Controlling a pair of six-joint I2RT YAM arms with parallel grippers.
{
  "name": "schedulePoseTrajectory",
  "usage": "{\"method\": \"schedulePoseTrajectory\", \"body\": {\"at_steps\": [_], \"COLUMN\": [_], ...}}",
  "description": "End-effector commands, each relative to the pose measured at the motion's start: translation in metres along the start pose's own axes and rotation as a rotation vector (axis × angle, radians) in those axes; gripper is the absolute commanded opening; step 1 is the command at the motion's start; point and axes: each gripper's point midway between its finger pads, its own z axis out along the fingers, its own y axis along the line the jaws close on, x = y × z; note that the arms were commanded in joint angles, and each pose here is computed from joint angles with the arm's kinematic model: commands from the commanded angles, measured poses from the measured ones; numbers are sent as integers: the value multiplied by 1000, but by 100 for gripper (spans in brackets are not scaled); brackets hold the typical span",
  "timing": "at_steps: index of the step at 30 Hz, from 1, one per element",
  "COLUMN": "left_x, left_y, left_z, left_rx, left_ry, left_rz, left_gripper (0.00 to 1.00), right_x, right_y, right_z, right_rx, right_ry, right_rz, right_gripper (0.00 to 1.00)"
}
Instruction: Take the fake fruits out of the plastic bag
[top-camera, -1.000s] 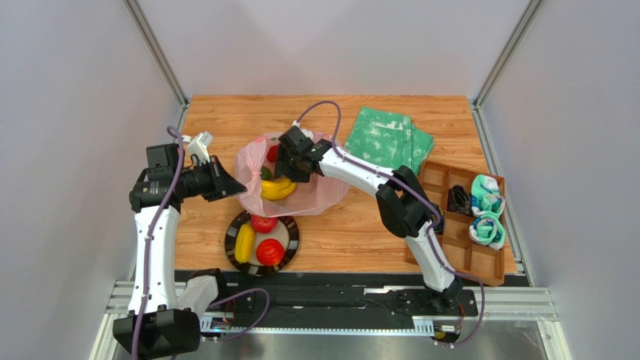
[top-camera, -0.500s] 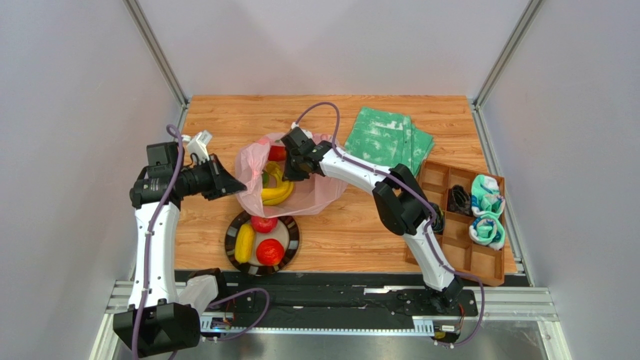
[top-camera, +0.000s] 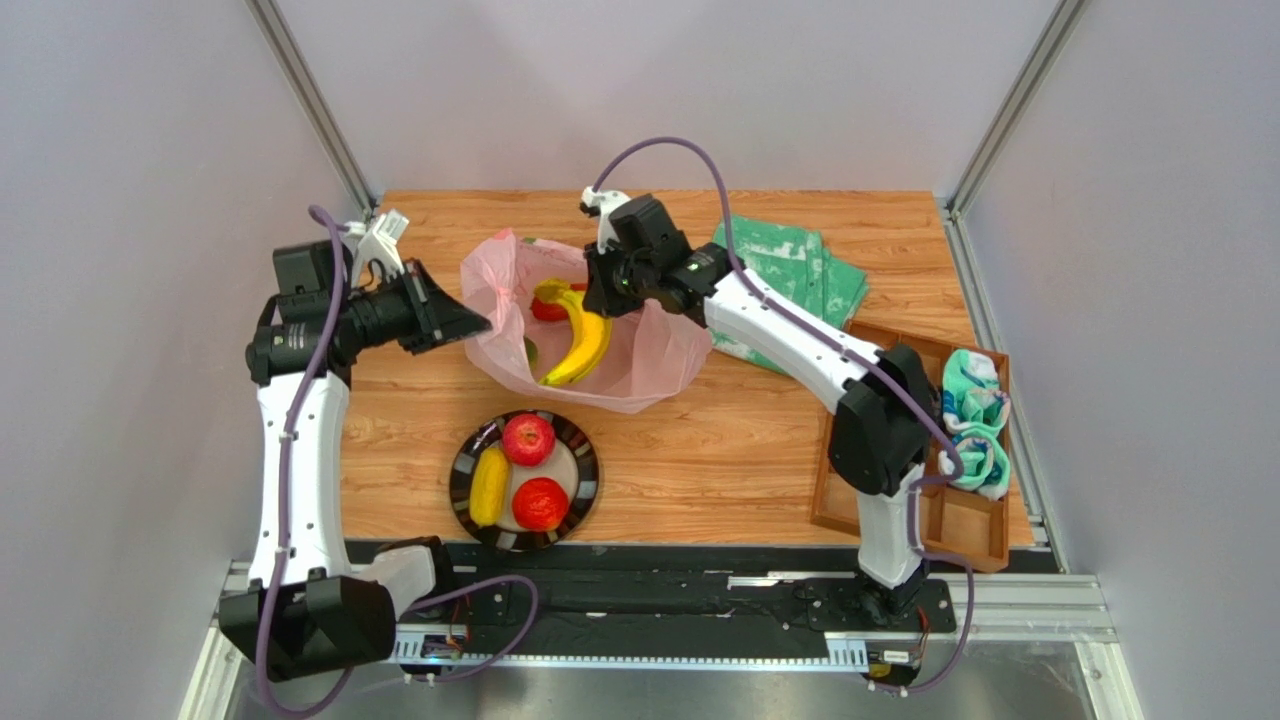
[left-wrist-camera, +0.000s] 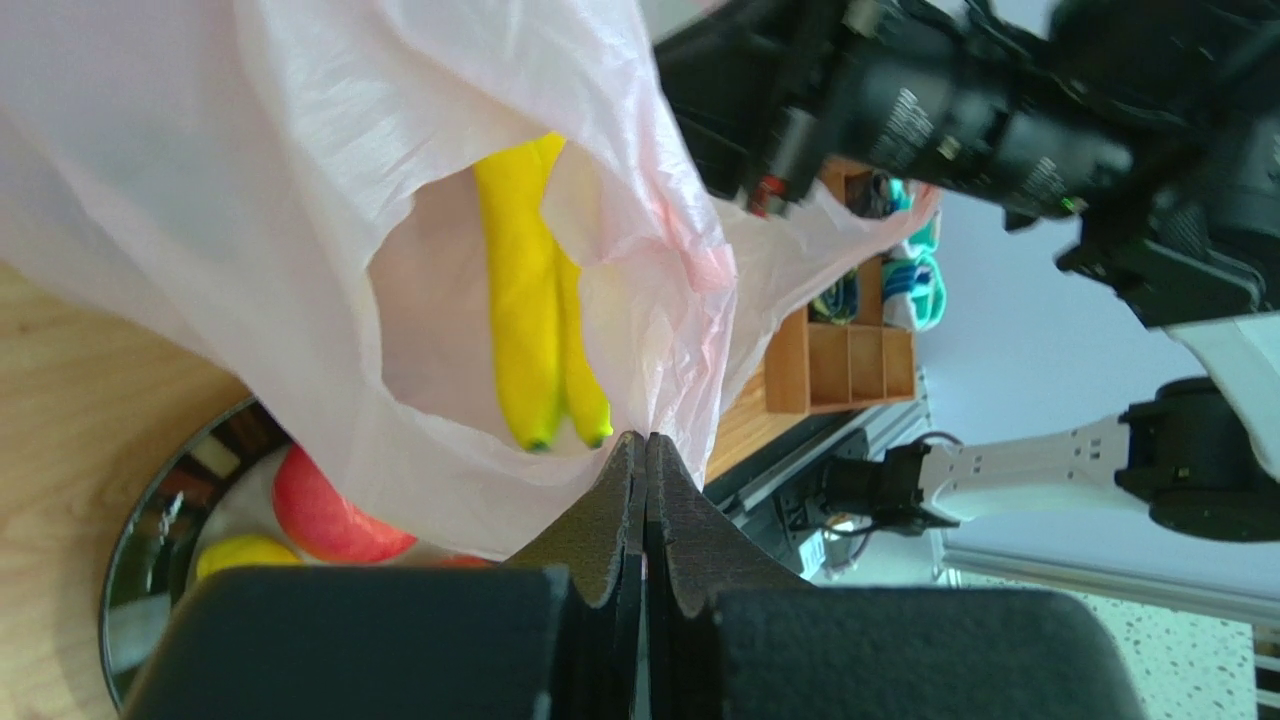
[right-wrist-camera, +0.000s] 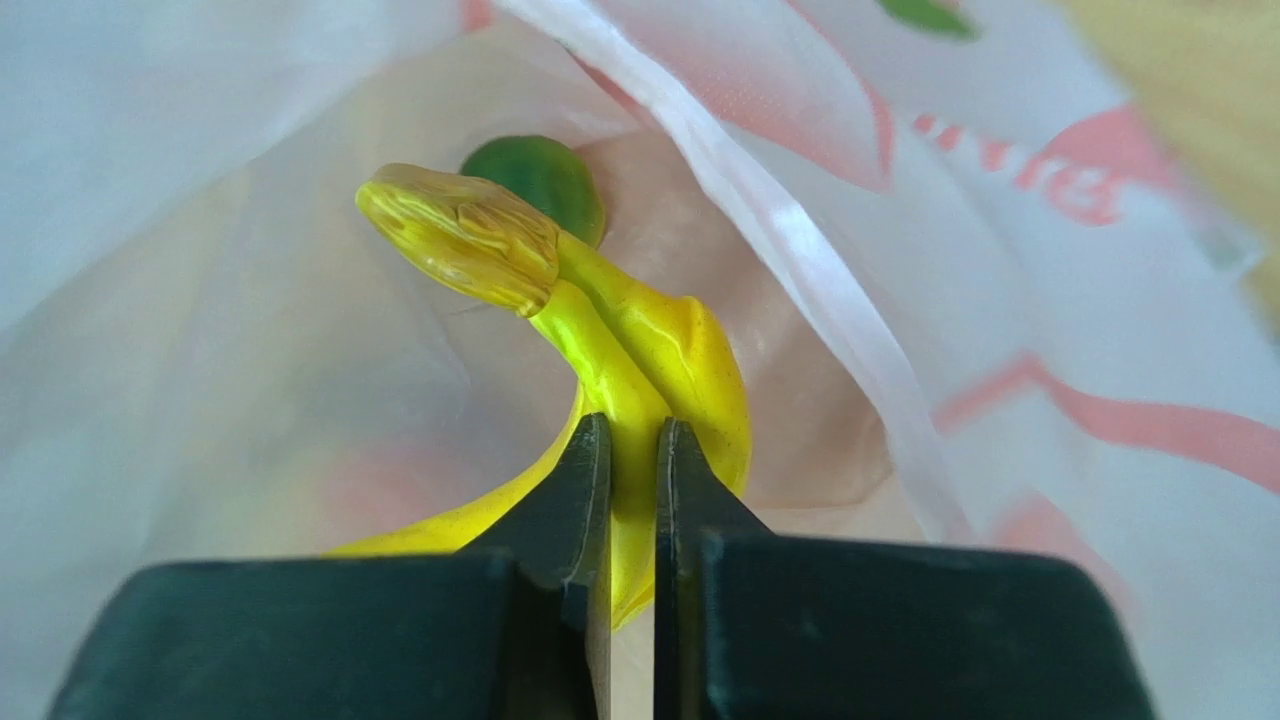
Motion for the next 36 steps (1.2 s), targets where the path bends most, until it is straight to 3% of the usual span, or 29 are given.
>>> {"method": "schedulePoseTrajectory", "body": {"at_steps": [1, 9, 15, 19, 22, 30, 36], "left_x": [-43, -92, -114, -119, -118, -97, -92], "left_y": [-18, -22, -30, -31, -35, -42, -51], "left_z": [0, 15, 27, 33, 29, 7, -1], "left_rx": [62, 110, 176, 186, 176, 110, 123], "left_ry": [-58, -72, -68, -59, -70, -108, -118], "left_rz": [55, 32, 5, 18, 55, 173, 206], "left_gripper": [0, 0, 0, 0, 0, 0, 0], "right_x": [-58, -103, -65, -6, 23, 65, 73], "right_y": [17, 27, 93, 143, 153, 146, 117], "right_z": [-69, -174, -212, -201, -185, -119, -56], "right_rx": [-90, -123, -366, -487, -537, -569, -425], "right_ry": [-181, -376, -376, -310, -255, -99, -12], "right_rz": [-233, -393, -531, -762, -799, -835, -903], "right_gripper": [0, 0, 0, 0, 0, 0, 0]}}
